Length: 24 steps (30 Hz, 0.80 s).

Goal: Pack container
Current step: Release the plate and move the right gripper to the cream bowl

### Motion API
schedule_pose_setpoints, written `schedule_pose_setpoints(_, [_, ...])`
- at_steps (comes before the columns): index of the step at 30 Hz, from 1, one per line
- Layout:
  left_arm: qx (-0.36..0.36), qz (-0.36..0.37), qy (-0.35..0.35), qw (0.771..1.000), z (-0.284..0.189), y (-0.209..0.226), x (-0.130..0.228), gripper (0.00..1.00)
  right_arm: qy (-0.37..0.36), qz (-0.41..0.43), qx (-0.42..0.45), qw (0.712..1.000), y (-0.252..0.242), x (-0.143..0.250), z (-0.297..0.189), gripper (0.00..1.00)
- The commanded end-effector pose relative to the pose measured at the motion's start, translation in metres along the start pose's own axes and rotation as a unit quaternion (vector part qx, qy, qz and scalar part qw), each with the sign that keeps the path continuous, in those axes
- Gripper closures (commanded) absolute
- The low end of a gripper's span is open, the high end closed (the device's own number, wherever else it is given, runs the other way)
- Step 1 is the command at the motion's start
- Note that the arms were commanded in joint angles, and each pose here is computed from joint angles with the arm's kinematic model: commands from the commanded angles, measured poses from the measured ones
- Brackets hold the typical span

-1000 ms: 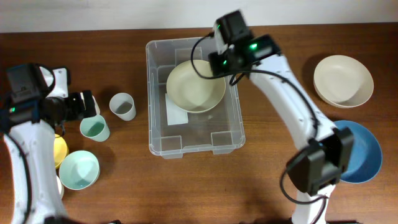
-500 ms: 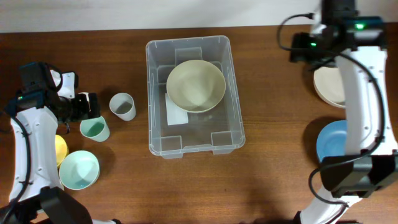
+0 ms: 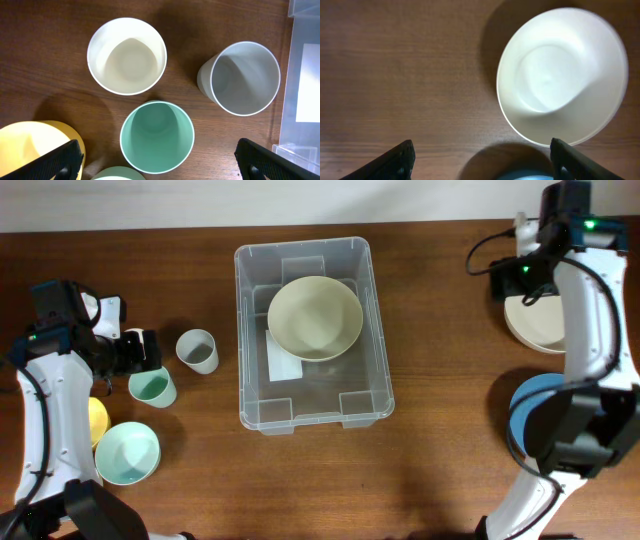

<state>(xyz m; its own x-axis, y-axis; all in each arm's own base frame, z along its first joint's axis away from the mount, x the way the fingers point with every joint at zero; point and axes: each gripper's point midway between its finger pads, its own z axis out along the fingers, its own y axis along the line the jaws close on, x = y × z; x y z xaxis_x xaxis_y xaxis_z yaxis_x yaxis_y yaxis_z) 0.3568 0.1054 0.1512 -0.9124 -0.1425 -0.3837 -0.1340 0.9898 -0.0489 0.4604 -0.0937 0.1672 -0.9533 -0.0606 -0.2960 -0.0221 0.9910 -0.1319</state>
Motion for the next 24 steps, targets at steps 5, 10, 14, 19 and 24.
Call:
schedule_pose_setpoints(5, [0.008,0.006,-0.003,1.0,-0.002,-0.001,-0.002,0.0,0.068,-0.013,0.042,0.997,-0.015,0.015,0.069,0.18])
schedule_pose_setpoints(10, [0.008,0.006,-0.003,1.0,-0.002,-0.001,-0.002,0.0,0.088,-0.014,0.047,0.995,-0.016,0.02,0.103,0.19])
schedule_pose_setpoints(14, [0.008,0.006,-0.002,1.0,-0.002,-0.001,-0.001,0.0,0.092,-0.014,0.048,0.995,-0.016,0.019,0.124,0.21])
schedule_pose_setpoints(19, [0.008,0.006,-0.002,1.0,-0.002,-0.001,-0.001,0.0,0.092,-0.009,0.068,0.993,-0.027,0.019,0.139,0.23])
schedule_pose_setpoints(24, [0.009,0.005,0.005,1.0,-0.002,-0.002,0.002,0.0,0.072,0.01,0.086,0.994,-0.048,0.015,0.146,0.26])
